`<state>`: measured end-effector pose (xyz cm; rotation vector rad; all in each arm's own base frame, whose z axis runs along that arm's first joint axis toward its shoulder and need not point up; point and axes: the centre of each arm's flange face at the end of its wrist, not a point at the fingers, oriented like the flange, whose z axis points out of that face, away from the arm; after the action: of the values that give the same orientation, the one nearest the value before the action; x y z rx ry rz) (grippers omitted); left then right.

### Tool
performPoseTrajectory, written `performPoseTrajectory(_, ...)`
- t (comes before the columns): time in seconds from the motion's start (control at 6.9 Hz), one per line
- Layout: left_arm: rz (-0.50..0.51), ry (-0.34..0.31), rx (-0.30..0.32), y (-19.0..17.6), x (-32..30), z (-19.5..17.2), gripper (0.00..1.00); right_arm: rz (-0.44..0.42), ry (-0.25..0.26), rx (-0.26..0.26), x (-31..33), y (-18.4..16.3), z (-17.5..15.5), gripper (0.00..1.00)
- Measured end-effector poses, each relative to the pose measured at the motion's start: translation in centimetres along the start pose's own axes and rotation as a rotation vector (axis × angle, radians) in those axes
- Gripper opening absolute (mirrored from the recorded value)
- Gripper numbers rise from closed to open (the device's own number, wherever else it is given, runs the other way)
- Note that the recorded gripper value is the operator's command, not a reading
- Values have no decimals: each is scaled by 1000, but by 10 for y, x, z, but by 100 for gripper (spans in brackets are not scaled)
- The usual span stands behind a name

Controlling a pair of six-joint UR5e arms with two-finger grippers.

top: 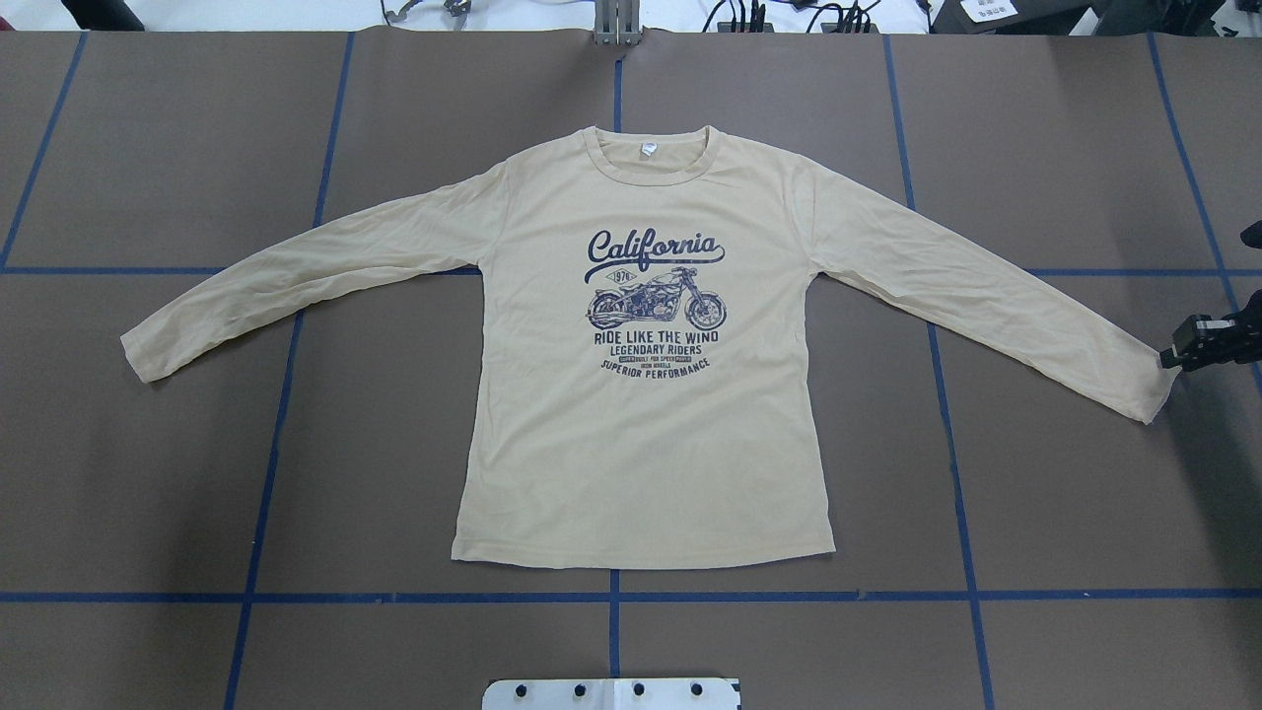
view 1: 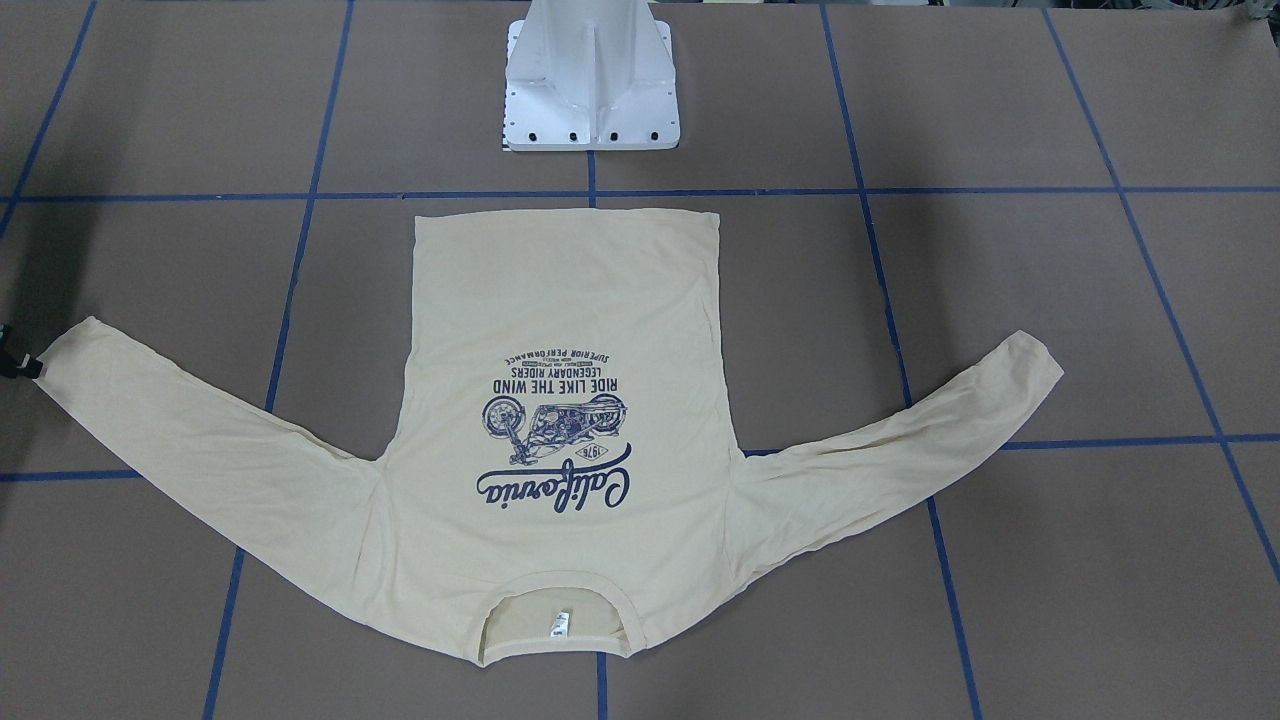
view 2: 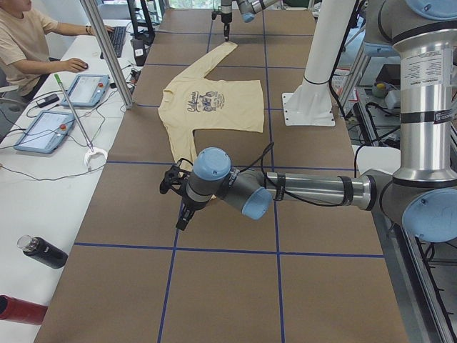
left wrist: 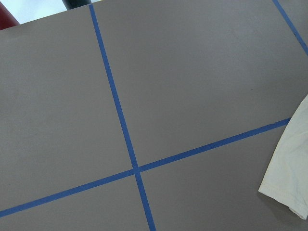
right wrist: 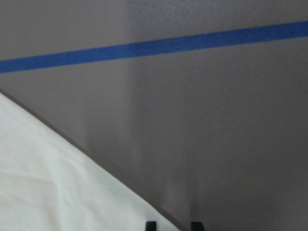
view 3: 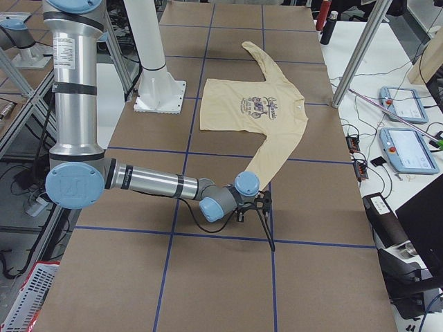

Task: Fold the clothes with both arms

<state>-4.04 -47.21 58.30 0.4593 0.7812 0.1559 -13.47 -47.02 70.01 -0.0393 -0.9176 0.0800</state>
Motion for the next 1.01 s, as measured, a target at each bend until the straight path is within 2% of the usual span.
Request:
performPoseTrajectory(0.14, 0, 0, 0, 0, 0, 0, 100, -3, -1, 0, -1, 0, 0, 58)
performPoseTrajectory(0.58, 1, 0, 1, 0, 0, 0, 100, -2, 2, 0, 1, 2, 1, 59)
performPoseTrajectory(1.01, 2, 0, 2, -1, 1, -1, 100, 0, 8, -8, 3, 5, 4, 53)
